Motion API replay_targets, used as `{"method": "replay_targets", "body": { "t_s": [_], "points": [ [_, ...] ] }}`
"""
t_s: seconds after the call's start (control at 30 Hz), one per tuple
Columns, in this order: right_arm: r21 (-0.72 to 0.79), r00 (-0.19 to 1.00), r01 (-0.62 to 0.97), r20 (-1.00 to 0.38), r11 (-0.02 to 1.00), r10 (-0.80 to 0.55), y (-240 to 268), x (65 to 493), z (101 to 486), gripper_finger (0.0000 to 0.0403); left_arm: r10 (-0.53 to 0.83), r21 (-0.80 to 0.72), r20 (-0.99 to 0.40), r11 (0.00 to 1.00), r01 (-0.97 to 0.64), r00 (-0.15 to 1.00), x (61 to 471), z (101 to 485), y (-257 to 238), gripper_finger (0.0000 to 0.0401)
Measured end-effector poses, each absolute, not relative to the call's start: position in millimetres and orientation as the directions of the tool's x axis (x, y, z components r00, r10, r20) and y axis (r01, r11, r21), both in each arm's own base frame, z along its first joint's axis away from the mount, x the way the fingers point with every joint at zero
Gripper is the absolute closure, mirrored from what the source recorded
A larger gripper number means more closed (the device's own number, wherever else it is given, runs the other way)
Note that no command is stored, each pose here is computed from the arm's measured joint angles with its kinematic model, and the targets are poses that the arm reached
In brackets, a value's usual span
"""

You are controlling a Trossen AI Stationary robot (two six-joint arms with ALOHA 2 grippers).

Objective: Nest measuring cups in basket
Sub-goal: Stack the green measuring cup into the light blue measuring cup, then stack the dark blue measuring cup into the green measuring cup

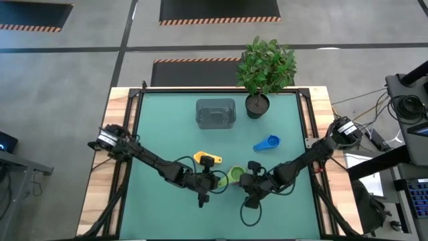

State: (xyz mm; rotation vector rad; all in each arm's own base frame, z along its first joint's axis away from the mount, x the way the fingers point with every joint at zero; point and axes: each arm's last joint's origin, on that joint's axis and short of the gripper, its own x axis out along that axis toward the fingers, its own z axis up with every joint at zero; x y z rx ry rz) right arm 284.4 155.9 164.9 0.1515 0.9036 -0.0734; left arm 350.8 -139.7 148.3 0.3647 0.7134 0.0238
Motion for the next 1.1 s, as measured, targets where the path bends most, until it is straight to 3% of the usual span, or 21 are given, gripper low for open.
{"method": "replay_targets", "body": {
  "t_s": [0.43, 0.67, 1.1],
  "points": [
    [0.124, 0.617, 0.115, -0.787, 0.986, 0.027, 156.0, 283.3, 169.0, 0.0394, 0.148, 0.351, -0.646, 0.929, 0.119, 0.749, 347.6, 151.5, -139.9, 0.0401],
    [0.261, 0.620, 0.063, -0.767, 0.963, 0.167, 158.9, 278.7, 191.3, 0.0394, 0.155, 0.420, -0.661, 0.887, 0.191, 0.734, 328.7, 186.0, -134.7, 0.0401],
    [0.292, 0.711, 0.058, -0.683, 0.955, 0.166, 149.1, 254.4, 239.7, 0.0394, 0.143, 0.416, -0.640, 0.891, 0.183, 0.755, 290.2, 233.8, -119.0, 0.0401]
  ]
}}
